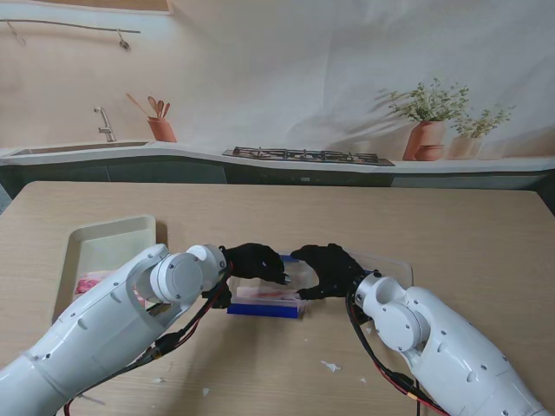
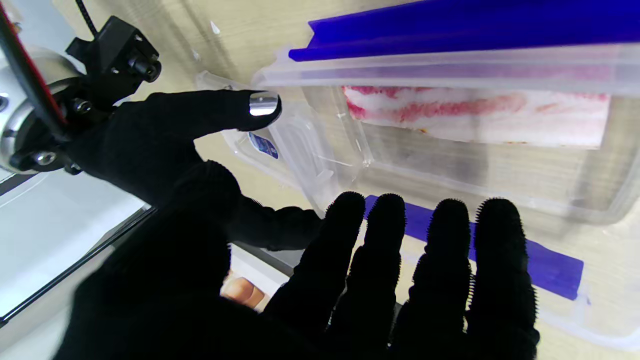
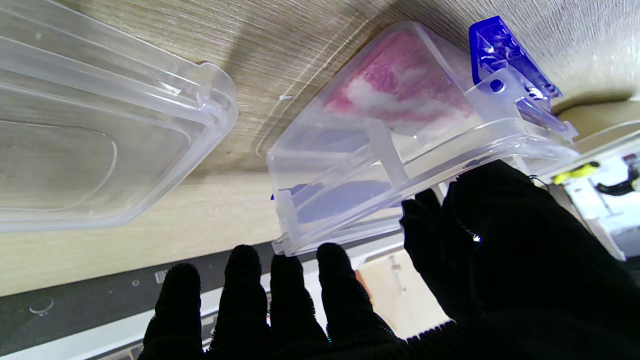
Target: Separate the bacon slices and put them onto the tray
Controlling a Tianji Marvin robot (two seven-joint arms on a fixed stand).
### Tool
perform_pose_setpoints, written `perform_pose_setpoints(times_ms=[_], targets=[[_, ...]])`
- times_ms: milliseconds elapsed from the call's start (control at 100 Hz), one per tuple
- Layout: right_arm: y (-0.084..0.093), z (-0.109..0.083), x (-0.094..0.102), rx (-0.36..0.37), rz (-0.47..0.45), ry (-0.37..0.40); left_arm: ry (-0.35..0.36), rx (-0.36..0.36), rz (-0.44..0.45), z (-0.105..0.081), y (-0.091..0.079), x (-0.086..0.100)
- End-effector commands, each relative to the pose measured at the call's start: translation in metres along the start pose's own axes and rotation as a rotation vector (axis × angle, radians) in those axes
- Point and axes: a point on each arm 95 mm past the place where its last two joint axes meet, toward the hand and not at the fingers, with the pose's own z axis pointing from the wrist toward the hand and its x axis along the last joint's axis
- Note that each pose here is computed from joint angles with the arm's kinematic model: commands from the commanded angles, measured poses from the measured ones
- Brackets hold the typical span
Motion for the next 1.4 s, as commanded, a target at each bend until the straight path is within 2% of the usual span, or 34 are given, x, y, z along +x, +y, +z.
perform_pose_setpoints(times_ms=[0,640,1390], targets=[[-0.007,0.000,0.004,0.026,0.008,0.008,0.002,-0.019,-0.008,0.005,0.002,0.003],[-0.007,0.000,0.004,0.021,0.011,0.009,-0.040,-0.087,0.002,0.032,0.017,0.000],[-0.007,0.000,0.004,0.023,0.010,0.009,-0.085,-0.146,-0.025,0.035,0.030,-0.005]])
